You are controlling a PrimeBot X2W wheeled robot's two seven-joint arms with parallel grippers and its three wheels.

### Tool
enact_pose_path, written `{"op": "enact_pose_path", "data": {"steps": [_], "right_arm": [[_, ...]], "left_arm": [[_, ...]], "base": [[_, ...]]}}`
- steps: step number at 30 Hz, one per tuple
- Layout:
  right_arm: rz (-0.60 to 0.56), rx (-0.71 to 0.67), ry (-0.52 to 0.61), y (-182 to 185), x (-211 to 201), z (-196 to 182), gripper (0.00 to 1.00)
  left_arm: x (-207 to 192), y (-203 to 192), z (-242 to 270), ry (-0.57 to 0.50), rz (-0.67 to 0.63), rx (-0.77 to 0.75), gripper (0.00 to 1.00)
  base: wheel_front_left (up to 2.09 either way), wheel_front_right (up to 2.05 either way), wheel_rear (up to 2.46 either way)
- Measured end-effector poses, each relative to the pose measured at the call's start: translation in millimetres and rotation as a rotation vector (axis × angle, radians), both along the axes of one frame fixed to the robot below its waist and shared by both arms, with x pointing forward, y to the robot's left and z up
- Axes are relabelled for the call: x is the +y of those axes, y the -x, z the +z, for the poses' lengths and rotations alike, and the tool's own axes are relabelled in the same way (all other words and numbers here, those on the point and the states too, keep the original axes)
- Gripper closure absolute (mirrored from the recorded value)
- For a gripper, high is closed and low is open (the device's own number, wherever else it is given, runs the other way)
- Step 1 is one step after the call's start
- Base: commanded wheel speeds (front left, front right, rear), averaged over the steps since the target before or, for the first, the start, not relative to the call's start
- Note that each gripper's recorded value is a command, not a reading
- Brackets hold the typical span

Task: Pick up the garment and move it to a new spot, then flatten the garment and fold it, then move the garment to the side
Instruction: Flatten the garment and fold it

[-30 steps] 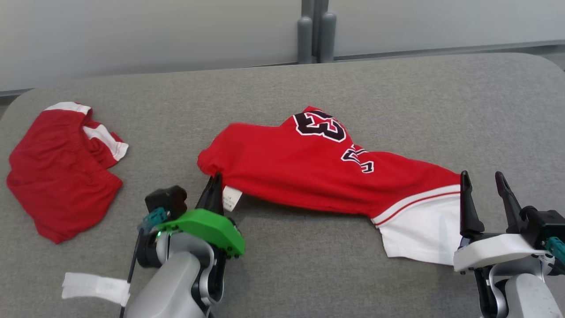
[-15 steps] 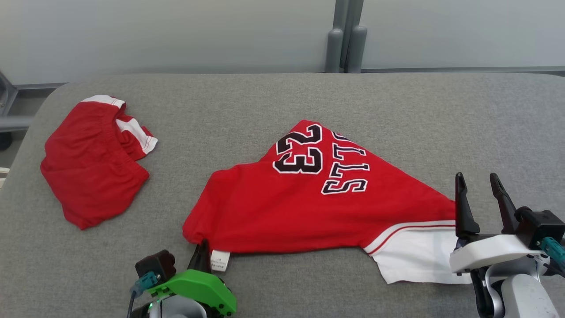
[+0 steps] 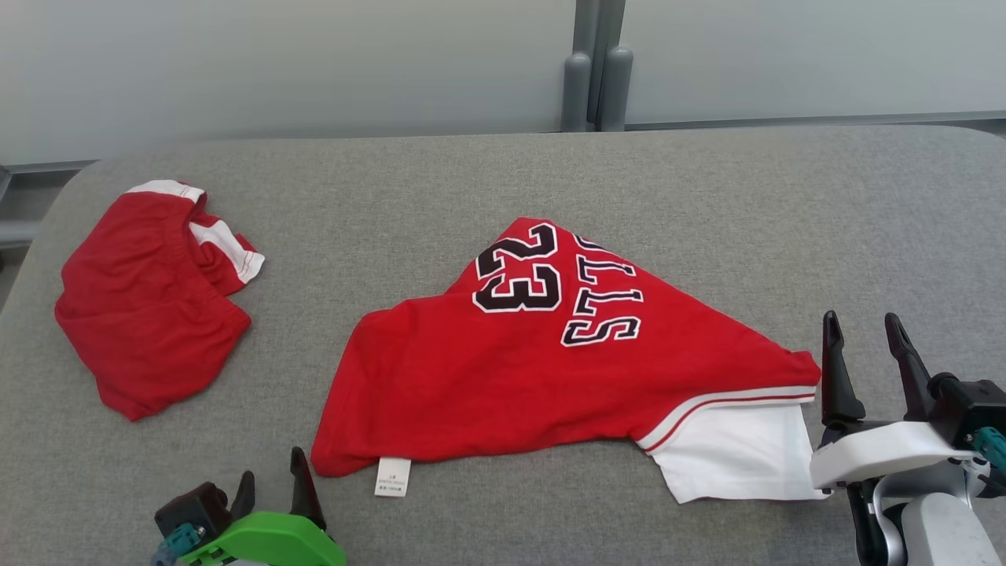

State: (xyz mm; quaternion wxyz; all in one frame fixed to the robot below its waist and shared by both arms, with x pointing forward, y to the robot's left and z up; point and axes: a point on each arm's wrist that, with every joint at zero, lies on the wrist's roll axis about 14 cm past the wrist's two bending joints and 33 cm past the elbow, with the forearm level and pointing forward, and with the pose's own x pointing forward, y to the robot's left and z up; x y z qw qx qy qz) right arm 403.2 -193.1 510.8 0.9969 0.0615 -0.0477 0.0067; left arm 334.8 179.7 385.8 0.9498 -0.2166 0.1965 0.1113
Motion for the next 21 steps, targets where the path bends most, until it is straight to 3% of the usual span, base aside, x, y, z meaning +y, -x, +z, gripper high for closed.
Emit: {"op": "enact_pose_path", "data": {"steps": [5, 21], "right_arm": [[-0.007, -0.003, 0.001, 4.0, -2.7, 1.2, 0.0], [-0.033, -0.045, 0.023, 28.0, -12.7, 16.1, 0.0]], "left_arm": [[9.5, -8.1, 23.5, -0.034, 0.012, -0.084, 0.0], [-27.4, -32.7, 88.7, -0.08, -0.134, -0.32, 0.0]], "base": [[0.0, 0.0, 0.0], [0.0, 0.0, 0.0]]}}
